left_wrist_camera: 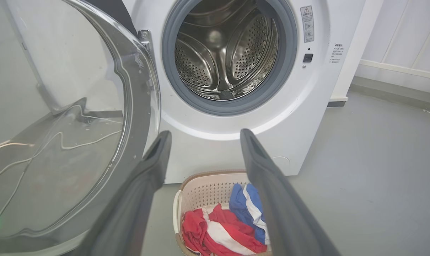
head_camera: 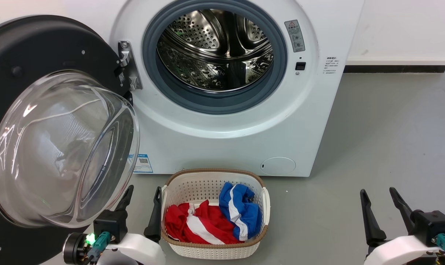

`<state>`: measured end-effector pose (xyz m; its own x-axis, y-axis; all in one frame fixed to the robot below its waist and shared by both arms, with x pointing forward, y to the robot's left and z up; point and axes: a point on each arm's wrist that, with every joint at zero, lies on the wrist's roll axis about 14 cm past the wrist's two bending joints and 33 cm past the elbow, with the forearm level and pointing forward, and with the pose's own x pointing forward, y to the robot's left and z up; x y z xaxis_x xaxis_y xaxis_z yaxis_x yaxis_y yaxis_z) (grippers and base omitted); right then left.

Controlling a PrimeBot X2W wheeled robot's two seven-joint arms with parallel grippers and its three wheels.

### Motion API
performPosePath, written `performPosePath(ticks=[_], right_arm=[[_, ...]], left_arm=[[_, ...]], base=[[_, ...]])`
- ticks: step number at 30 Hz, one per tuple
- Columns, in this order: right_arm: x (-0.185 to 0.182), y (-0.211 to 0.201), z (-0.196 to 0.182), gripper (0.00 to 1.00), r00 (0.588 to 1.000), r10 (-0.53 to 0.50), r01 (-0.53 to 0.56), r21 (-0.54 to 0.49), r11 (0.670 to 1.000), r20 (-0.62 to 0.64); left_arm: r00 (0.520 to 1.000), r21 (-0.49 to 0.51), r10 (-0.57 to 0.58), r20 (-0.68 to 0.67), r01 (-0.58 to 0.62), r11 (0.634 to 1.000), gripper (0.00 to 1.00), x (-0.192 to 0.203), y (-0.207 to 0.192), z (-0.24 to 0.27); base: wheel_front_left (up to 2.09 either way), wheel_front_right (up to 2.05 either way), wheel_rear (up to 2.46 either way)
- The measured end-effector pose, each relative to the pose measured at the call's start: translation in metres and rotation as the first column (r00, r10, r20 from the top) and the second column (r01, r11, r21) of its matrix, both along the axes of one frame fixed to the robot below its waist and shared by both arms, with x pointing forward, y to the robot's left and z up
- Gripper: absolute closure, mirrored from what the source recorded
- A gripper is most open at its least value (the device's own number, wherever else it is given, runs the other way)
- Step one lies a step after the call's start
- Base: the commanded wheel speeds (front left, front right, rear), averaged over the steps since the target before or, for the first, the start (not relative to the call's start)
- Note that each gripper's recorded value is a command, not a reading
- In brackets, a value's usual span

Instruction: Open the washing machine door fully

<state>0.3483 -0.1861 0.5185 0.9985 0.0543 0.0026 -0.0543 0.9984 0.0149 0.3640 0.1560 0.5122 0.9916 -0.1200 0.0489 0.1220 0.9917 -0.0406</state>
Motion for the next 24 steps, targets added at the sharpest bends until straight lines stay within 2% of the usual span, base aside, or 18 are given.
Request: performPosePath(ticks=[12, 13, 17, 24], right_arm=[[0.000, 0.000, -0.001, 0.00, 1.000, -0.001, 0.001, 0.003, 1.000, -0.001], [0.000, 0.000, -0.003, 1.00, 1.000, -0.001, 0.001, 0.003, 1.000, -0.006], [-0.007, -0.002, -0.023, 1.00, 0.997, -0.007, 0.008, 0.016, 1.000, -0.071], [-0.006, -0.006, -0.029, 1.00, 0.995, -0.020, 0.035, 0.154, 0.987, -0.100]], left_arm=[[1.000, -0.006, 0.002, -0.002, -0.002, 1.000, 0.00, 0.000, 0.000, 0.000], [1.000, -0.007, 0.003, -0.007, -0.003, 1.000, 1.00, 0.000, 0.000, -0.002], [0.997, -0.019, 0.003, -0.076, -0.005, 1.000, 1.00, -0.010, -0.003, -0.024], [0.991, -0.150, 0.025, -0.134, -0.045, 0.988, 1.00, -0.007, 0.003, -0.029]], base=[[0.00, 0.00, 0.00], [0.00, 0.00, 0.00], [0.00, 0.00, 0.00], [0.00, 0.00, 0.00]])
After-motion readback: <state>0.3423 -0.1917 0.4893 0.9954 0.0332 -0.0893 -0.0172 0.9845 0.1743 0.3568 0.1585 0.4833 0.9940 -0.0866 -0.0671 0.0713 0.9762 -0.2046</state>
